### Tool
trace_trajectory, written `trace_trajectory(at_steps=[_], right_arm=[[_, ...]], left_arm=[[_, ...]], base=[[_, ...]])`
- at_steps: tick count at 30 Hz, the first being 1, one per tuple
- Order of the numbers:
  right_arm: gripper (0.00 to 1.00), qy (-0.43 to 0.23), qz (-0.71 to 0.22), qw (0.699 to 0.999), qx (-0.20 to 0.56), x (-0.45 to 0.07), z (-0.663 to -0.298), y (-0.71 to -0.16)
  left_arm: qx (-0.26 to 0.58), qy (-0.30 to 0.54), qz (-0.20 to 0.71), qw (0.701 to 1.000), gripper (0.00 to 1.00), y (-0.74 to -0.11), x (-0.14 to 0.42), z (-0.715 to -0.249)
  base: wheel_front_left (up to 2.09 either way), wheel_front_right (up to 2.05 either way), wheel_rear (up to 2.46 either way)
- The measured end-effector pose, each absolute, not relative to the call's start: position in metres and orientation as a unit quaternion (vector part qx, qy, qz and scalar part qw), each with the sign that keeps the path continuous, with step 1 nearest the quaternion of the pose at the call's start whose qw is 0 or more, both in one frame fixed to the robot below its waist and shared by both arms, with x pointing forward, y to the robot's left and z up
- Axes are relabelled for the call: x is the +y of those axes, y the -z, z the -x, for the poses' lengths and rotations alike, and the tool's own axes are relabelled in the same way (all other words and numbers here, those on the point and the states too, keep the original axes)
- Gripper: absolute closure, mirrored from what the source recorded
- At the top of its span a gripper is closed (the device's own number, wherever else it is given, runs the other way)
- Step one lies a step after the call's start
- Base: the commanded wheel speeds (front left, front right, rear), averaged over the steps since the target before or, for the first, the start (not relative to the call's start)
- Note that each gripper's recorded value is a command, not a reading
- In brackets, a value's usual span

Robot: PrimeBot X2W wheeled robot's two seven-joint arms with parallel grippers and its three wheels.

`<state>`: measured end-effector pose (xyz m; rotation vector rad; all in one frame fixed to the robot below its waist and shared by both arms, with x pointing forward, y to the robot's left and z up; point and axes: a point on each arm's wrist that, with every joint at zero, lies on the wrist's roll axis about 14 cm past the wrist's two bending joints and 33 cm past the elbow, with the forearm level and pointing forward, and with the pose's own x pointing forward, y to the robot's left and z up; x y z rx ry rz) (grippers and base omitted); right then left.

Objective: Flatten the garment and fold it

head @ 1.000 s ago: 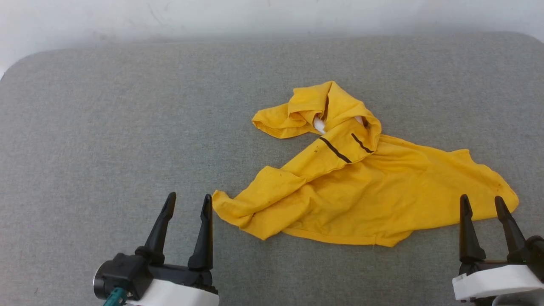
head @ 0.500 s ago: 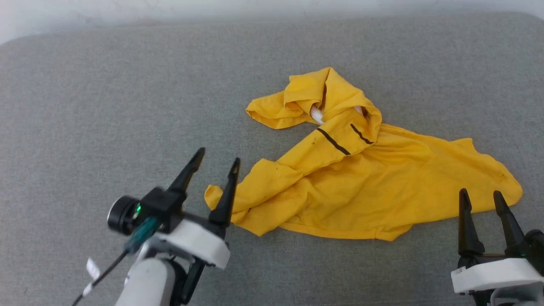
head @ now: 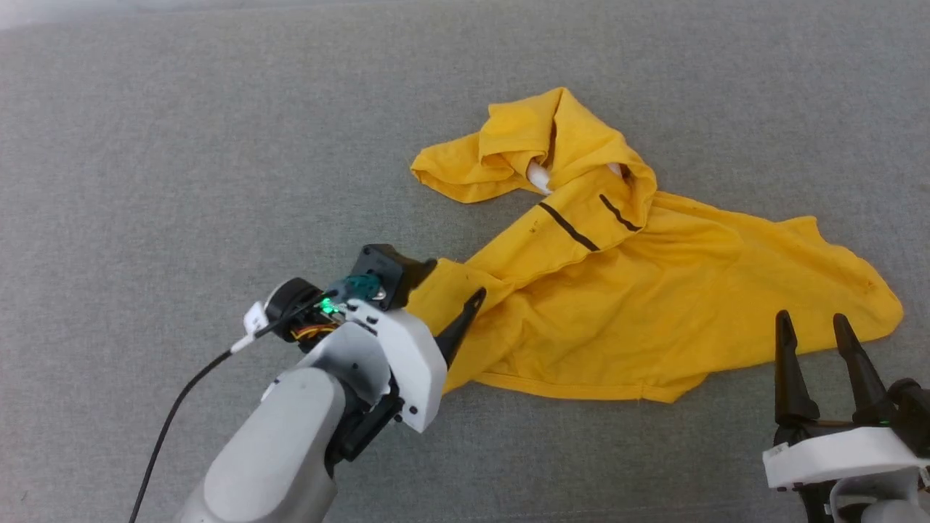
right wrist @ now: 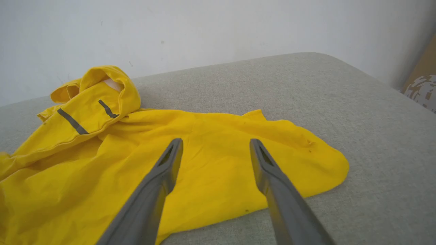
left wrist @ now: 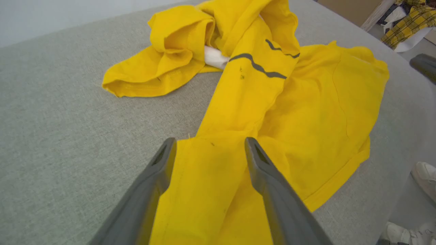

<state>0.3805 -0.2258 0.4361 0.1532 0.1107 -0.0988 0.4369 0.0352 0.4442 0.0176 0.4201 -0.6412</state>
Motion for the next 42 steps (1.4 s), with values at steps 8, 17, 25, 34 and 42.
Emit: trace_trajectory(at_steps=[8,17,25,34,42], right_arm=[[0.0,0.056,-0.075,0.994,0.061,-0.23,-0.379,-0.432],[0.0,0.059,-0.075,0.993,0.064,-0.231,-0.378,-0.431],[0.0,0.051,-0.072,0.994,0.059,-0.227,-0.382,-0.434],[0.0,0.035,-0.073,0.994,0.067,-0.217,-0.387,-0.428],[0.0,0.028,-0.073,0.994,0.079,-0.211,-0.391,-0.419]], left_arm=[[0.268,0.33,-0.037,0.904,0.0,-0.415,0.032,-0.435],[0.233,0.337,-0.036,0.911,1.0,-0.407,0.025,-0.438],[0.152,0.276,0.053,0.948,1.0,-0.449,0.042,-0.464],[0.197,0.067,0.134,0.969,1.0,-0.412,0.145,-0.46],[0.175,0.023,0.2,0.964,0.0,-0.405,0.157,-0.448]], base=[[0.0,0.0,0.0],[0.0,0.0,0.0],[0.0,0.0,0.0],[0.0,0.0,0.0],[0.0,0.0,0.0]])
